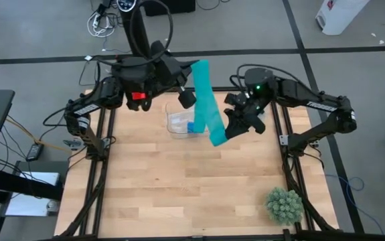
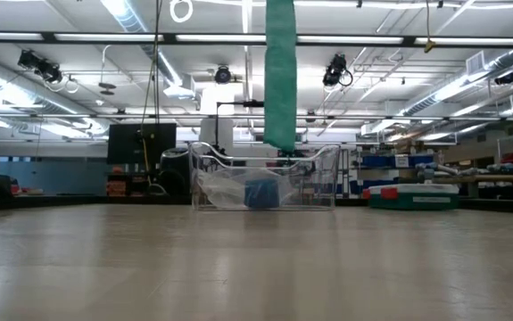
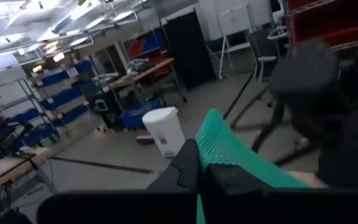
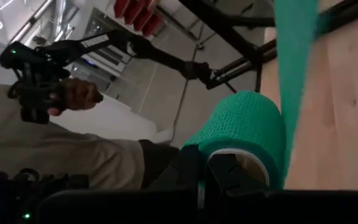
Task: Roll bandage
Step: Roll the sky blue bandage
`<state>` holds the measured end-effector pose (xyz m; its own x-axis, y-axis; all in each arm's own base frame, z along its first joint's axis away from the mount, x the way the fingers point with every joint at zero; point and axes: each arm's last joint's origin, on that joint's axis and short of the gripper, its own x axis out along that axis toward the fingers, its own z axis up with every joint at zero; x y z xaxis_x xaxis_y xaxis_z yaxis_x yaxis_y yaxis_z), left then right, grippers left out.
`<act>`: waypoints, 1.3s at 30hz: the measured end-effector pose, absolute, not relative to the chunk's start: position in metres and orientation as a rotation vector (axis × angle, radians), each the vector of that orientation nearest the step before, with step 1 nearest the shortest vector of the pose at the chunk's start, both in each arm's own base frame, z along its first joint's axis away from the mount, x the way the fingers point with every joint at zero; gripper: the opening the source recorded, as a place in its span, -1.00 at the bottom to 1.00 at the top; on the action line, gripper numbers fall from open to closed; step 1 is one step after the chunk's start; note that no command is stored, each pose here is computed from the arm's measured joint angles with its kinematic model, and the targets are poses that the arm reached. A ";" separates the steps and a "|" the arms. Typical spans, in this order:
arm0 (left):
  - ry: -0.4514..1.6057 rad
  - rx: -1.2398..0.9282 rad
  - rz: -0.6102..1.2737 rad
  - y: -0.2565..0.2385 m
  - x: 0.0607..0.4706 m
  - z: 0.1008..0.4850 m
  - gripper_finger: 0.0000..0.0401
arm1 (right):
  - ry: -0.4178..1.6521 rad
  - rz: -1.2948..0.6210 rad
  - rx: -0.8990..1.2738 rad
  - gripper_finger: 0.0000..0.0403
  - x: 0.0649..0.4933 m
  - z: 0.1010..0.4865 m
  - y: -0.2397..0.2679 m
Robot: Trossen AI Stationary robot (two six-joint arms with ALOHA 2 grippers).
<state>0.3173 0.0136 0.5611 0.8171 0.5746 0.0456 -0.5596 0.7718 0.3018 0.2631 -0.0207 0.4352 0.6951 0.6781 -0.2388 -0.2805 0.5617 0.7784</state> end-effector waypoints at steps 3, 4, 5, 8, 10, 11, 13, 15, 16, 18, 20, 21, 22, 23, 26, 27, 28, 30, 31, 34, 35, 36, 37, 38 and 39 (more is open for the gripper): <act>0.019 0.301 0.624 0.014 0.313 0.566 -0.98 | 0.585 0.606 0.804 -1.00 0.264 0.425 -0.024; 0.004 0.296 0.627 0.014 0.310 0.569 -0.98 | 0.583 0.609 0.806 -1.00 0.264 0.423 -0.024; -0.005 0.294 0.629 0.014 0.308 0.570 -0.98 | 0.583 0.610 0.810 -1.00 0.263 0.421 -0.025; -0.028 0.320 0.637 0.011 0.300 0.577 -0.98 | 0.561 0.623 0.814 -1.00 0.263 0.418 -0.027; -0.028 0.322 0.663 0.011 0.296 0.579 -0.98 | 0.542 0.636 0.823 -1.00 0.261 0.417 -0.028; -0.024 0.322 0.667 0.011 0.293 0.580 -0.98 | 0.531 0.639 0.823 -1.00 0.259 0.416 -0.029; -0.017 0.321 0.678 0.010 0.290 0.581 -0.98 | 0.497 0.647 0.823 -1.00 0.255 0.417 -0.029; -0.013 0.322 0.688 0.010 0.284 0.583 -0.98 | 0.468 0.654 0.837 -1.00 0.252 0.416 -0.028; -0.013 0.321 0.691 0.010 0.283 0.583 -0.98 | 0.451 0.657 0.843 -1.00 0.250 0.416 -0.028; -0.008 0.321 0.698 0.009 0.281 0.583 -0.98 | 0.432 0.650 0.864 -1.00 0.246 0.413 -0.027; -0.009 0.322 0.695 0.008 0.281 0.583 -0.98 | 0.429 0.621 0.893 -1.00 0.242 0.408 -0.027; -0.008 0.330 0.693 0.007 0.282 0.583 -0.98 | 0.428 0.600 0.907 -1.00 0.240 0.404 -0.027; -0.005 0.341 0.689 0.006 0.282 0.583 -0.98 | 0.430 0.583 0.925 -1.00 0.238 0.400 -0.027; -0.005 0.348 0.685 0.005 0.282 0.584 -0.98 | 0.427 0.575 0.938 -1.00 0.237 0.397 -0.027; -0.004 0.362 0.680 0.005 0.282 0.584 -0.98 | 0.390 0.593 0.962 -1.00 0.233 0.394 -0.026; 0.000 0.364 0.680 0.005 0.283 0.583 -0.98 | 0.374 0.608 0.964 -1.00 0.233 0.396 -0.025; 0.005 0.366 0.680 0.005 0.283 0.583 -0.98 | 0.361 0.625 0.962 -1.00 0.233 0.398 -0.024; 0.008 0.366 0.687 0.006 0.283 0.582 -0.98 | 0.321 0.672 0.931 -1.00 0.232 0.404 -0.019; 0.010 0.365 0.695 0.006 0.283 0.582 -0.98 | 0.290 0.701 0.906 -1.00 0.232 0.408 -0.016; 0.016 0.368 0.708 0.008 0.283 0.582 -0.98 | 0.231 0.767 0.862 -1.00 0.229 0.416 -0.011; 0.023 0.371 0.709 0.008 0.283 0.582 -0.98 | 0.217 0.788 0.848 -1.00 0.229 0.419 -0.009; 0.030 0.373 0.711 0.008 0.283 0.581 -0.98 | 0.207 0.803 0.838 -1.00 0.227 0.420 -0.006; 0.031 0.373 0.710 0.008 0.283 0.581 -0.98 | 0.202 0.814 0.825 -1.00 0.225 0.421 -0.004; 0.031 0.373 0.710 0.008 0.283 0.581 -0.98 | 0.195 0.829 0.803 -1.00 0.224 0.423 -0.001; 0.030 0.374 0.710 0.008 0.283 0.581 -0.98 | 0.184 0.839 0.781 -1.00 0.222 0.424 0.000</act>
<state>0.2829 0.0083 0.5810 0.7606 0.6417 0.0986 -0.6310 0.6949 0.3448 0.2218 0.0003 0.4239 0.6704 0.7273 0.1473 -0.5989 0.4131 0.6860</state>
